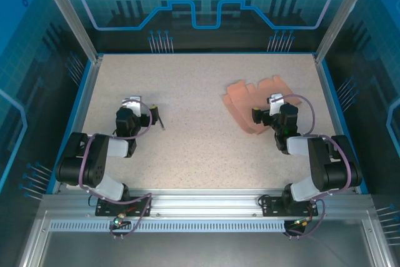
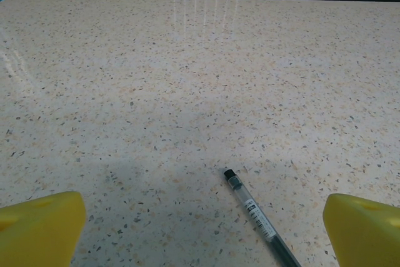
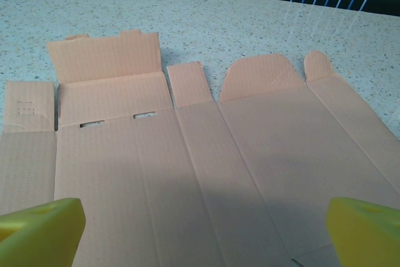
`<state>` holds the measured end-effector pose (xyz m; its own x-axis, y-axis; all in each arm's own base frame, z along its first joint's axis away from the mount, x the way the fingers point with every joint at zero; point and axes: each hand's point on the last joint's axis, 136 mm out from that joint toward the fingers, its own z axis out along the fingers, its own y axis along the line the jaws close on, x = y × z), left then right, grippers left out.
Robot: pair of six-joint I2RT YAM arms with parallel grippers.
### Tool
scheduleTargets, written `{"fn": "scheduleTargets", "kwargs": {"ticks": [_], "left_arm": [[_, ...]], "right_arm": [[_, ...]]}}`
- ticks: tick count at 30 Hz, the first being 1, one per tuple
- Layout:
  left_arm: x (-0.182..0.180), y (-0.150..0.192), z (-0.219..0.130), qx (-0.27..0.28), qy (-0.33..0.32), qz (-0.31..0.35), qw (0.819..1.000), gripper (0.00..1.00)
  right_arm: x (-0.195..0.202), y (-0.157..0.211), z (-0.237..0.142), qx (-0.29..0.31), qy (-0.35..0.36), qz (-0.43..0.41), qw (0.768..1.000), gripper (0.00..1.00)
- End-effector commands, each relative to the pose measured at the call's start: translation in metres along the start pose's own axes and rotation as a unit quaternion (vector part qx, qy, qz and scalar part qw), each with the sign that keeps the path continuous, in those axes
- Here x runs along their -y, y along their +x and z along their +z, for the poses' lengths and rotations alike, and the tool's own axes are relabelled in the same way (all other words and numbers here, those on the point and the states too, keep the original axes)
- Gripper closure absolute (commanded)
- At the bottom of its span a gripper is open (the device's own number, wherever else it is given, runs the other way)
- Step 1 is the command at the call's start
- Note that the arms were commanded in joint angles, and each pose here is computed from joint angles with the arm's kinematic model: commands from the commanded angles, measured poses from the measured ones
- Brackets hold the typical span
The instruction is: Fold the paper box
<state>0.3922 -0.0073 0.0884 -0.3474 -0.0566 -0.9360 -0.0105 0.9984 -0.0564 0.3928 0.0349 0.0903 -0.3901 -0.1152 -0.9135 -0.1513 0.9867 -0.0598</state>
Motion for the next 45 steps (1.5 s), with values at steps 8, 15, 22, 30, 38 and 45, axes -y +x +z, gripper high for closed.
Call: {"fn": "scheduleTargets", "kwargs": {"ticks": [8,15,22,30,38,45], "left_arm": [[-0.021,-0.043,-0.019,0.019,-0.057,-0.032,0.998,0.01],[-0.012,-0.098,-0.044,0.047,-0.035,-0.143,0.988,0.01],[0.042,-0.107,-0.038,-0.023,0.09,-0.233,0.968,0.02],[0.1,-0.09,-0.022,-0.075,0.149,-0.209,0.964,0.02],[0.121,-0.081,-0.014,-0.106,0.16,-0.202,0.96,0.02],[0.122,-0.079,-0.016,-0.107,0.157,-0.202,0.961,0.02]], "right_arm": [[0.027,-0.032,-0.014,-0.036,0.065,0.044,0.996,0.0],[0.057,-0.026,-0.054,-0.143,0.161,0.201,0.956,0.0],[0.029,0.02,-0.068,-0.255,0.13,0.24,0.927,0.02],[-0.011,0.064,-0.059,-0.314,0.069,0.329,0.888,0.15],[-0.024,0.082,-0.037,-0.339,0.063,0.371,0.862,0.37],[-0.013,0.067,-0.032,-0.293,0.077,0.365,0.88,0.68]]}}
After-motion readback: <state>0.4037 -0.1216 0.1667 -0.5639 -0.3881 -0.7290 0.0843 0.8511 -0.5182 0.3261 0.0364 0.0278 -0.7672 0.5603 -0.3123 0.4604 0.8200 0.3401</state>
